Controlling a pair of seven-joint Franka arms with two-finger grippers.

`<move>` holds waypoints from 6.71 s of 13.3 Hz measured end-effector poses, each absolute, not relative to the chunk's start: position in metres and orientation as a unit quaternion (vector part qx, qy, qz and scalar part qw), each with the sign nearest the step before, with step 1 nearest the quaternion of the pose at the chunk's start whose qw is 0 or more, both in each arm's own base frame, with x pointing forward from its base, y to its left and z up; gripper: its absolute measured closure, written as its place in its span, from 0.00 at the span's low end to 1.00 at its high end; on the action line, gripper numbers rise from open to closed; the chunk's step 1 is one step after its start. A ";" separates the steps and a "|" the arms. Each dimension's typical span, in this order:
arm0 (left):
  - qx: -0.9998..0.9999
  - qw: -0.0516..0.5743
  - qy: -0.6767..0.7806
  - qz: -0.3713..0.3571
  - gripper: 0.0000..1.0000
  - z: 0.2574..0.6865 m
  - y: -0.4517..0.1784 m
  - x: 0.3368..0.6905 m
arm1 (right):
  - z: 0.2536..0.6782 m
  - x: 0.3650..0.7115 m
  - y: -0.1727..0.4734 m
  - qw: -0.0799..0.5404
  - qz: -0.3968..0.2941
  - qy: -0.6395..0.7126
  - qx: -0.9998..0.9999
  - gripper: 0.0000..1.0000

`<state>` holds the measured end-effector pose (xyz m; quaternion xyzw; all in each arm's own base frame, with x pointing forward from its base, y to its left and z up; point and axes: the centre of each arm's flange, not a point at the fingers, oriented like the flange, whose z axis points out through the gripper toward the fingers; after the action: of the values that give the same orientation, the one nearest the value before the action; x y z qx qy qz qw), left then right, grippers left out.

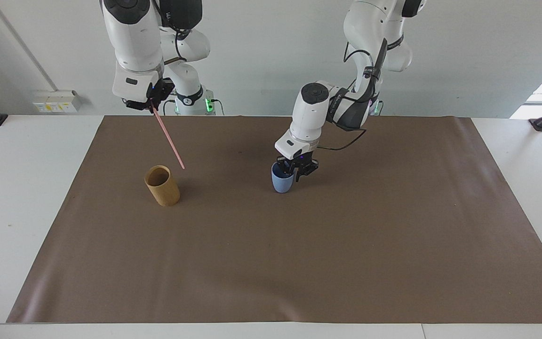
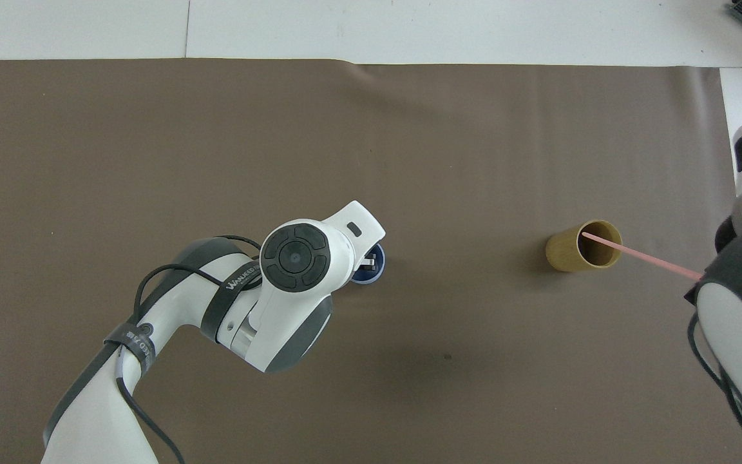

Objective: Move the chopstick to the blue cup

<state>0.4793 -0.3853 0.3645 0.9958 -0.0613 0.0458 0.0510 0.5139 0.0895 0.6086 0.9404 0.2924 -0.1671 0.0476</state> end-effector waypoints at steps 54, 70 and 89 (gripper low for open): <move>0.999 0.015 -0.039 0.031 0.00 0.655 -0.065 0.552 | 0.634 0.559 0.094 -0.010 0.026 0.056 0.998 0.00; 0.999 0.014 -0.039 0.029 0.00 0.654 -0.066 0.552 | 0.680 0.520 -0.043 -0.011 0.008 -0.064 0.998 0.00; 0.998 0.012 -0.057 -0.006 0.00 0.667 -0.064 0.529 | 0.679 0.529 -0.025 0.001 0.014 -0.003 1.000 0.00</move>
<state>0.5290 -0.0637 0.6673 0.9983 -0.0572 -0.0064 0.0115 0.5292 -0.0245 0.6785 0.9999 -0.0029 0.0135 0.0010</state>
